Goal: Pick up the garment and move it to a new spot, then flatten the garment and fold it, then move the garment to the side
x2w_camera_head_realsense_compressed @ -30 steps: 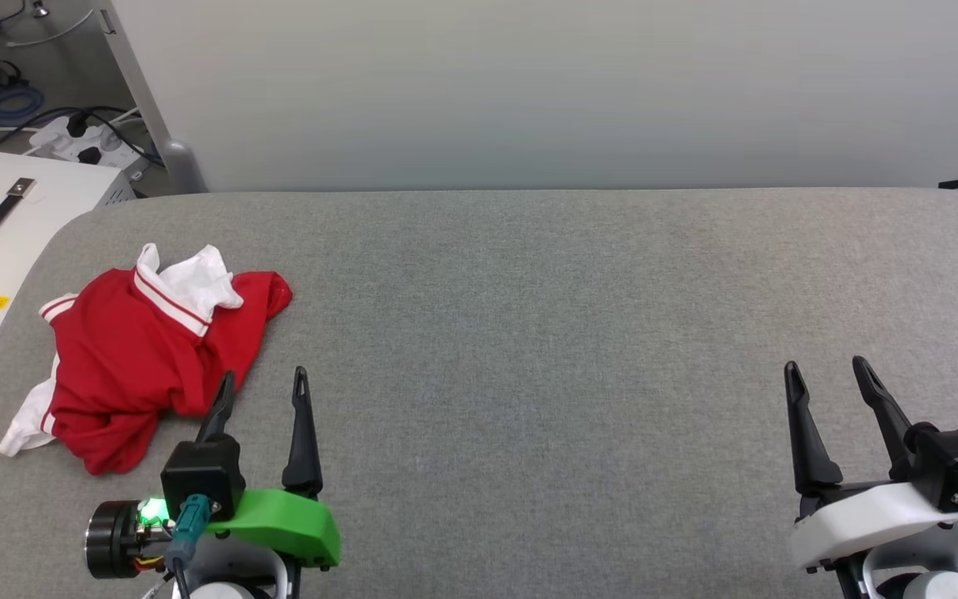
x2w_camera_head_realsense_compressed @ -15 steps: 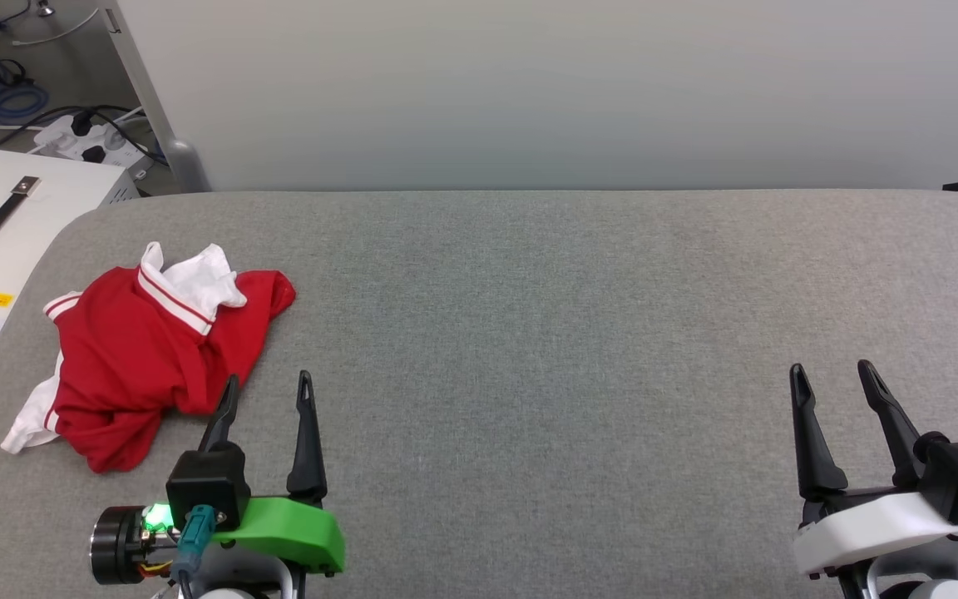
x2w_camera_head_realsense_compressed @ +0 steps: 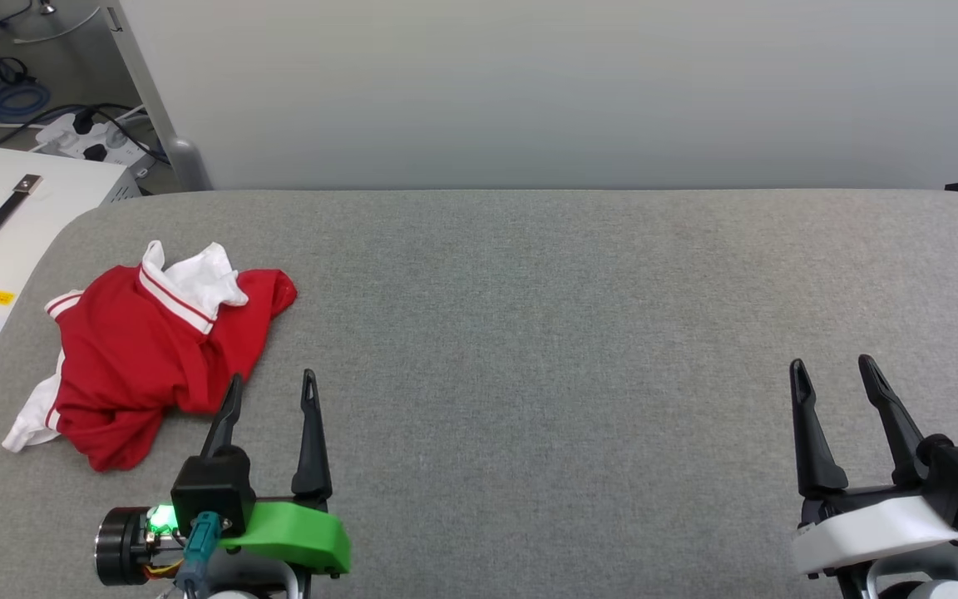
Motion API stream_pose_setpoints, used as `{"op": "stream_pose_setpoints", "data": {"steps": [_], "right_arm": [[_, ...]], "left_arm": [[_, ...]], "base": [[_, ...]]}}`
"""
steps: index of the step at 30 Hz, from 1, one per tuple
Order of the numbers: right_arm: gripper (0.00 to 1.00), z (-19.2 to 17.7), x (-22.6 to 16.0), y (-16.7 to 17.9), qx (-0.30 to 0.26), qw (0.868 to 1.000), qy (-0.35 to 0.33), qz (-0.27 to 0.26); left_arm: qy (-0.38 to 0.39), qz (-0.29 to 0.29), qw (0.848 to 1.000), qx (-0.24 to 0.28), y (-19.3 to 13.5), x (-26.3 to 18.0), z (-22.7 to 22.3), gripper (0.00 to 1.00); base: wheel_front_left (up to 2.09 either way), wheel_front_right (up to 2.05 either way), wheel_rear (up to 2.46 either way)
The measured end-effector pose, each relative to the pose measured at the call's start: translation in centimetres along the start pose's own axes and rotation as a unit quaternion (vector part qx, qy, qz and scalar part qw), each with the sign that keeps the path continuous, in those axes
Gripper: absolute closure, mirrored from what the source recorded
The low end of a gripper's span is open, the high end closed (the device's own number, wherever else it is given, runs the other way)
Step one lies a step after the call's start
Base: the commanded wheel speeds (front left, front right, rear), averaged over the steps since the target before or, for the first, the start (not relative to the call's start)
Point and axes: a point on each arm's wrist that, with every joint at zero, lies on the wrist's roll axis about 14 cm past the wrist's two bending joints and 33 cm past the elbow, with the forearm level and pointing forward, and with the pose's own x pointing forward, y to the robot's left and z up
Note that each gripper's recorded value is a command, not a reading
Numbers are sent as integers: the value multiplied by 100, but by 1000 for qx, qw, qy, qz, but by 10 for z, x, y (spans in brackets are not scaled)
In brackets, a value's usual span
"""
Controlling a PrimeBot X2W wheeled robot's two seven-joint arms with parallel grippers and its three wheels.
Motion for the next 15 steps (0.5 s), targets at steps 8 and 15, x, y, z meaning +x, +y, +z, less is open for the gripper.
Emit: {"op": "stream_pose_setpoints", "data": {"steps": [8, 15], "right_arm": [[0, 0, -3, 2, 1, 1000, -5, 3], [0, 1, -3, 3, -3, 1000, -11, 4]], "left_arm": [[-6, 0, 1000, 0, -1, -2, 1, 0], [-8, 3, 1000, 0, -1, -4, 0, 0]], "base": [[0, 0, 0], [0, 0, 0]]}}
